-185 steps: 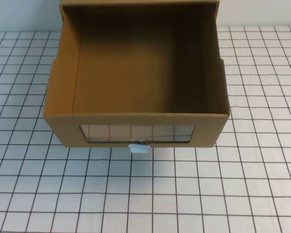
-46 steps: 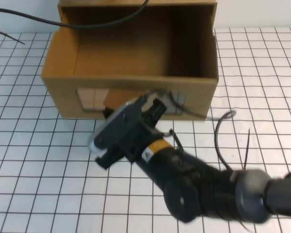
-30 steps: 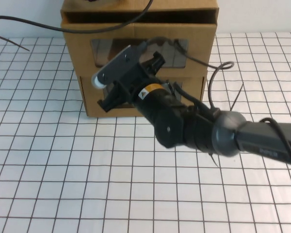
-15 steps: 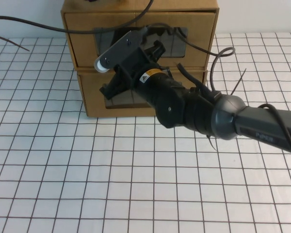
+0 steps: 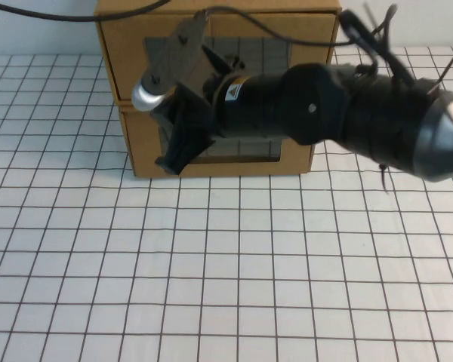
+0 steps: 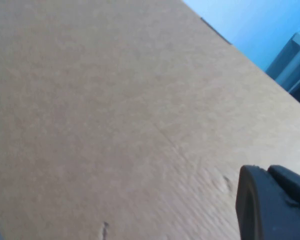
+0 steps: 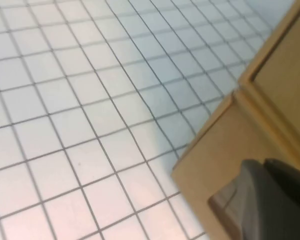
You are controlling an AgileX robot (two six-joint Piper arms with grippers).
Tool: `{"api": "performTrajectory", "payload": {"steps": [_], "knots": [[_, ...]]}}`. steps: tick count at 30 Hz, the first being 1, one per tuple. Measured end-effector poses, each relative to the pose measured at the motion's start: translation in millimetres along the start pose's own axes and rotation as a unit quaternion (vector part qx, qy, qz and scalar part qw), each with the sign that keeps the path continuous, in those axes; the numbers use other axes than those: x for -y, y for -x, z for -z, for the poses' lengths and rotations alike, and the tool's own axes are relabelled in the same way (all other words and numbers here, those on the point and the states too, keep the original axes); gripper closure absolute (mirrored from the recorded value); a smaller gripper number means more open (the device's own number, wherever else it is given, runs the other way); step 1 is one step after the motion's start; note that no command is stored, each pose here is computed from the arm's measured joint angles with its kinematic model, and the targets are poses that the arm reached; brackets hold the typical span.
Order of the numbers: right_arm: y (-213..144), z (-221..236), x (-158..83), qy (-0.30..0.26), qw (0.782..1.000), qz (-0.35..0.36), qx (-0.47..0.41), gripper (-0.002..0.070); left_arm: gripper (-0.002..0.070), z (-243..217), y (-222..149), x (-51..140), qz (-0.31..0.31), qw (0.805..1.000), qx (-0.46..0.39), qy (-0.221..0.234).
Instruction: Close the shoe box
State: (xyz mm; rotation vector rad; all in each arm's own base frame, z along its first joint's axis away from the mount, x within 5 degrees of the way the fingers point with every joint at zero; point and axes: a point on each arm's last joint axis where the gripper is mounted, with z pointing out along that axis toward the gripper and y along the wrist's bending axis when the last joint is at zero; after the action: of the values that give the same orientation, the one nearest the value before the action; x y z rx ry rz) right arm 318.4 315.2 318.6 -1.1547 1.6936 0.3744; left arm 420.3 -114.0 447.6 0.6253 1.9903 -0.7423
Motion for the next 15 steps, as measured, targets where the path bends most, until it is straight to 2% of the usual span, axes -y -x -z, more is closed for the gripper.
{"api": "performTrajectory", "payload": {"steps": [5, 10, 15], "knots": [[26, 42, 13, -0.025, 0.999, 0.022, 0.034, 0.0689, 0.0680, 21, 2, 8.7, -0.019, 1.000, -0.014, -0.010], [26, 79, 50, -0.061, 0.996, -0.049, 0.033, 0.0689, 0.0680, 36, 5, 18.5, -0.032, 0.999, -0.023, -0.016], [10, 124, 95, -0.101, 0.989, -0.106, -0.001, 0.0689, 0.0680, 60, 14, 38.1, -0.049, 0.999, -0.003, -0.014]]}}
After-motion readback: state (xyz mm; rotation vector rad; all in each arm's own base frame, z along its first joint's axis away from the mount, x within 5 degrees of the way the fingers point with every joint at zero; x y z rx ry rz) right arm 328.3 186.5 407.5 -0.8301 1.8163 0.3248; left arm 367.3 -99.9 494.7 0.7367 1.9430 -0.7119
